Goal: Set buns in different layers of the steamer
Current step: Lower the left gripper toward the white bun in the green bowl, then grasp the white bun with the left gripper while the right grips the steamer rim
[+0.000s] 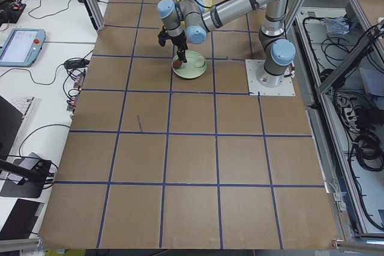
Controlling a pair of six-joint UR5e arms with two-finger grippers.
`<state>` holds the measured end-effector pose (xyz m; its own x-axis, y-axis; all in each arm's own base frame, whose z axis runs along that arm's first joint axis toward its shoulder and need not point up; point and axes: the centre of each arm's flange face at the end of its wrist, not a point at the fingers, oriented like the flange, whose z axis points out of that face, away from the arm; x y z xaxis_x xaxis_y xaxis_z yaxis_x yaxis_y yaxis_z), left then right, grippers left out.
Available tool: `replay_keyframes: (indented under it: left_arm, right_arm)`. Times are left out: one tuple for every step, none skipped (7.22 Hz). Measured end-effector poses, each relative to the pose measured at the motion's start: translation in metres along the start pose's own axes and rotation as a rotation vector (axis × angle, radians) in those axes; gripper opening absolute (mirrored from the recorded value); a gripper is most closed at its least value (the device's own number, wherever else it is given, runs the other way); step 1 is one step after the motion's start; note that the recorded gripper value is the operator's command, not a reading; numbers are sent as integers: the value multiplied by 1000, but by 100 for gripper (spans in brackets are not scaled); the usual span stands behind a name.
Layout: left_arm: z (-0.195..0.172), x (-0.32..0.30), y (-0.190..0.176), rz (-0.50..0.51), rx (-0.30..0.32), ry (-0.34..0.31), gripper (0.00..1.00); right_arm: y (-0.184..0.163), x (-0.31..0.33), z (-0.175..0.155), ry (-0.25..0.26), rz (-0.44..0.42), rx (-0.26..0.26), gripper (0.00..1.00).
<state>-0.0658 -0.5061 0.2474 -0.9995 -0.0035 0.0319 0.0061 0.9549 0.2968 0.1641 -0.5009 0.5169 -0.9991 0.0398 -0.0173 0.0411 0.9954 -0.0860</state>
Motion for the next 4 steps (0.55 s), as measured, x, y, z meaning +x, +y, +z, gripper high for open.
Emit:
replay_keyframes:
  left_arm:
    - [13,6,8,-15,-24,24,98]
    - [26,11,14,-24,-47,48,100]
    - [36,13,17,-28,-64,63,100]
    - [44,13,17,-30,-77,70,100]
  right_arm:
    - [0,0,0,0,-1,0,100]
    - [0,0,0,1,-1,0,100]
    - [0,0,1,2,0,-3,100]
    - [1,0,3,3,0,-9,100]
